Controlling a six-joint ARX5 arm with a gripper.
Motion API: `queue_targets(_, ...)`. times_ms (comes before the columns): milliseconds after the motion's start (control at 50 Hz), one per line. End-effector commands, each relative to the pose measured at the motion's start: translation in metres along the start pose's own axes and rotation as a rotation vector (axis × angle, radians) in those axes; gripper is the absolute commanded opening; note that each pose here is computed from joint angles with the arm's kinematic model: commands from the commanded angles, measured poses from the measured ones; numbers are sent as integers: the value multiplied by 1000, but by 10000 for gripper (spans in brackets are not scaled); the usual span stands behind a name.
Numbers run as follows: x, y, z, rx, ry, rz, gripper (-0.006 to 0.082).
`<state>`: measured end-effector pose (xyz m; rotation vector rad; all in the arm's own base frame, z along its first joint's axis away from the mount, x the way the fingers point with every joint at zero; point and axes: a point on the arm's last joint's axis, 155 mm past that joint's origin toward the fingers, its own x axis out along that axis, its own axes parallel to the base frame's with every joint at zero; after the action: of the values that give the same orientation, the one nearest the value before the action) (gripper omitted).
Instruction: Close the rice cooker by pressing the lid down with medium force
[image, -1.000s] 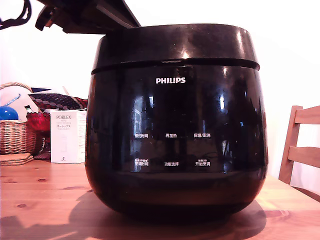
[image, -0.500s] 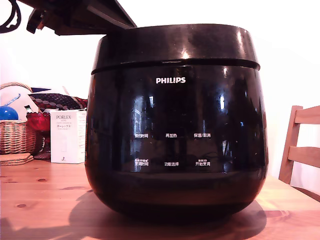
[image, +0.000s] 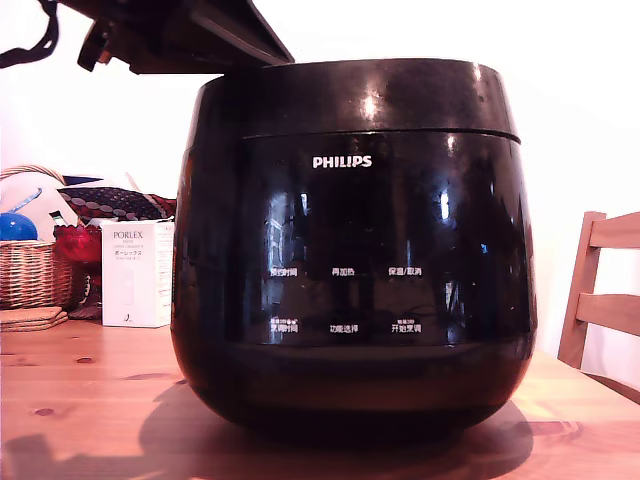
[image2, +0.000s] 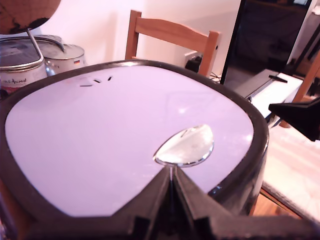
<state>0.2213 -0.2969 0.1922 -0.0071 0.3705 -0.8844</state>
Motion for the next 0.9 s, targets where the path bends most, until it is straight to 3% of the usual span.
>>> queue_targets(0,1,22,-147,8,418,60,-21)
queue_targets(300,14,10,-107,10,253,19,-21)
queue_targets(460,12,4,-62,4,89,-4,-21)
queue_targets(660,-2,15,-3,-11,-130,43,-21)
queue_targets(880,-16,45,25,45,-228,155,-21)
